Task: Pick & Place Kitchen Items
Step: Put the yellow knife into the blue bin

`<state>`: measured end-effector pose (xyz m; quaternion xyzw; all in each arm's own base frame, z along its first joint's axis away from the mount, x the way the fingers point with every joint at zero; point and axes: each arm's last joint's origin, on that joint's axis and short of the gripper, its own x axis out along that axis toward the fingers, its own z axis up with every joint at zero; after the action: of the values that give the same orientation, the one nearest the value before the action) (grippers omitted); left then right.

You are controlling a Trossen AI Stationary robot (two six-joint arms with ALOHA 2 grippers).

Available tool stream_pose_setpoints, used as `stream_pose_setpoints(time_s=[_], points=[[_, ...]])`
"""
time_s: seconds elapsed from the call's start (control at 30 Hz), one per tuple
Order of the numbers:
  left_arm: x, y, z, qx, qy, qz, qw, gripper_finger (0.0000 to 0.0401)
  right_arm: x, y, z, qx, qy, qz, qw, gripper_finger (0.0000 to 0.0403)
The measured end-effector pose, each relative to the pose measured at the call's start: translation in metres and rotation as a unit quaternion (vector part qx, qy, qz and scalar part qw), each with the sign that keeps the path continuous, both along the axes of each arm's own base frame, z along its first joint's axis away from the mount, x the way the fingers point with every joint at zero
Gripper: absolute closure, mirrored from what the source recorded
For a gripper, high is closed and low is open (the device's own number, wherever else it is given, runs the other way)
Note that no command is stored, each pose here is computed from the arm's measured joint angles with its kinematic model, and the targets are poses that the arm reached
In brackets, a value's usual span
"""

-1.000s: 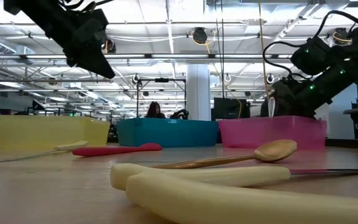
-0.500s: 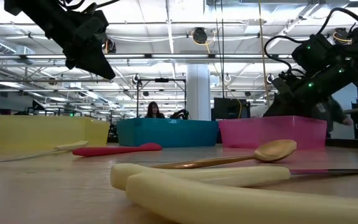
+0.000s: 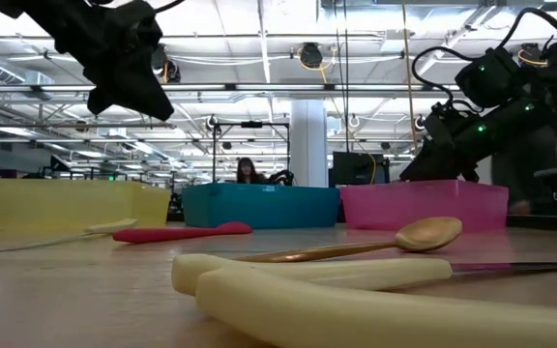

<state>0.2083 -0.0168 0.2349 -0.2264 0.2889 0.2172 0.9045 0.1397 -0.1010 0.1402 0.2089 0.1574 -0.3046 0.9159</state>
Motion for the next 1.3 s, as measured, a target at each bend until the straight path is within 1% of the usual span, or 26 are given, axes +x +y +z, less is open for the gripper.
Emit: stream_pose_setpoints(time_s=[0.17, 0.27, 0.33, 0.4, 0.5, 0.67, 0.77, 0.97, 1.1, 1.3], points=[[-0.003, -0.011, -0.002, -0.042, -0.003, 0.01, 0.999, 0.0334, 0.002, 0.002, 0.0, -0.001, 0.0, 0.008, 1.0, 0.023], [-0.001, -0.017, -0.007, -0.051, 0.009, 0.009, 0.999, 0.0334, 0.003, 0.003, 0.0, -0.001, -0.001, 0.012, 1.0, 0.0229], [-0.001, -0.02, -0.014, -0.06, 0.039, 0.007, 0.997, 0.0334, 0.003, 0.004, 0.0, -0.002, -0.001, 0.013, 1.0, 0.0228], [0.001, -0.022, -0.023, -0.083, 0.066, 0.013, 0.994, 0.0334, 0.003, 0.004, 0.0, -0.002, -0.001, 0.014, 1.0, 0.0228], [0.001, -0.025, -0.039, -0.105, 0.132, 0.024, 0.985, 0.0334, 0.004, 0.005, 0.001, -0.003, -0.002, 0.018, 1.0, 0.0231], [0.004, -0.026, -0.063, -0.112, 0.205, 0.064, 0.97, 0.0334, 0.005, 0.006, 0.001, -0.005, -0.005, 0.02, 1.0, 0.0235], [0.007, -0.027, -0.073, -0.111, 0.23, 0.071, 0.964, 0.0333, 0.005, 0.006, 0.002, -0.008, -0.006, 0.021, 1.0, 0.0235], [0.012, -0.028, -0.088, -0.124, 0.253, 0.1, 0.954, 0.0331, 0.005, 0.006, 0.002, -0.028, 0.006, 0.031, 0.999, 0.0236], [0.011, -0.028, -0.09, -0.119, 0.257, 0.108, 0.953, 0.0307, 0.005, 0.005, 0.003, -0.038, 0.006, 0.035, 0.999, 0.0236], [0.012, -0.027, -0.09, -0.106, 0.252, 0.115, 0.955, 0.0242, 0.006, 0.005, 0.004, -0.044, -0.002, 0.035, 0.998, 0.0236]])
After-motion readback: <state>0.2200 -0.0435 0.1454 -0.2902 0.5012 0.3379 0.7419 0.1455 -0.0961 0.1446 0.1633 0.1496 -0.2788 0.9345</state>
